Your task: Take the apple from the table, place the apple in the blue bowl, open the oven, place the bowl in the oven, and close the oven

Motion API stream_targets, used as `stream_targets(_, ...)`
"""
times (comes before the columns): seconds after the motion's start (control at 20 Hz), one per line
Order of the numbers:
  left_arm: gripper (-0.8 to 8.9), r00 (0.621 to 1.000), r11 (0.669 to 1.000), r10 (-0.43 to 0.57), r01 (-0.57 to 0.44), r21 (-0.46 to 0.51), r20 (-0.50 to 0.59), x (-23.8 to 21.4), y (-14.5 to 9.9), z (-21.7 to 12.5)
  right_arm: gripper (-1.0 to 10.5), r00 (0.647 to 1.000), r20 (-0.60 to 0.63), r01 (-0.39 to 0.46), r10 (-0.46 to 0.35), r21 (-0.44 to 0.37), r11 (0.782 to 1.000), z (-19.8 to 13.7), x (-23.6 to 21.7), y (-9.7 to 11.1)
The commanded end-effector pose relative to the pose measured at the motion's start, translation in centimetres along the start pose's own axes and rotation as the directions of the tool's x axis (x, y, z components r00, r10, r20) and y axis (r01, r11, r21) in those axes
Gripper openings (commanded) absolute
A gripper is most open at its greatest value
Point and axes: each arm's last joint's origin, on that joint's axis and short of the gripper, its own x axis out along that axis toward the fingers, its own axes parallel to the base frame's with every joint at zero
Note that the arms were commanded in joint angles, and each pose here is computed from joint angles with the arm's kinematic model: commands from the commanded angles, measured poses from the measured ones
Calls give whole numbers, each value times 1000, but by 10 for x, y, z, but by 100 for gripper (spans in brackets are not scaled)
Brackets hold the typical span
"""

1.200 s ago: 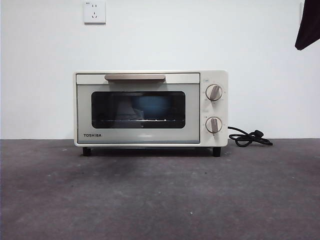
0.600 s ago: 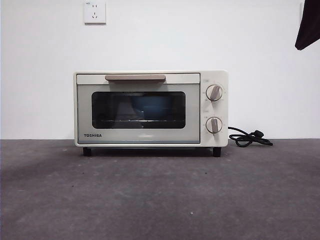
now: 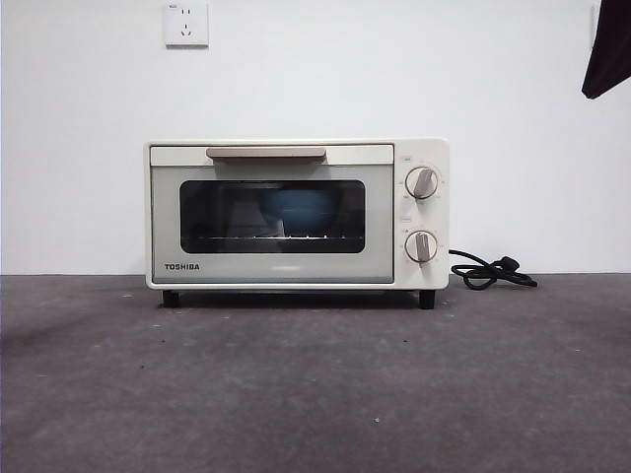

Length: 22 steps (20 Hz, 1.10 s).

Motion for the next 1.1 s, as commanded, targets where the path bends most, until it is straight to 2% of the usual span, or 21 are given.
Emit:
stream_targets(0.05, -4, 1000, 999, -2, 2, -50, 13, -5, -17, -44, 1, 1000, -6, 4, -4, 10, 1000, -2, 2, 0)
stream_targets(0.3, -4, 998, 992, -27, 20, -122, -59, -15, -43, -110, 1, 1000, -6, 5, -5, 10, 1000, -2, 2, 0)
stream_targets(0.5, -4, 996, 976, 23, -42, -212, -92, -21, -54, -144, 1, 1000, -6, 5, -5, 10, 1000, -2, 2, 0)
stream_targets(0.75, -4, 993, 972, 70, -89, -219, -94, -26, -53, -144, 1, 1000, -5, 5, -5, 10, 1000, -2, 2, 0)
stream_targets(0.95, -4, 979, 968, 81, -121, -218, -186, -28, -55, -152, 1, 1000, -5, 4, -4, 10, 1000, -2, 2, 0)
stream_targets(1.1, -4, 976, 950, 72, -131, -285, -207, -28, -56, -154, 1, 1000, -5, 5, -5, 10, 1000, -2, 2, 0)
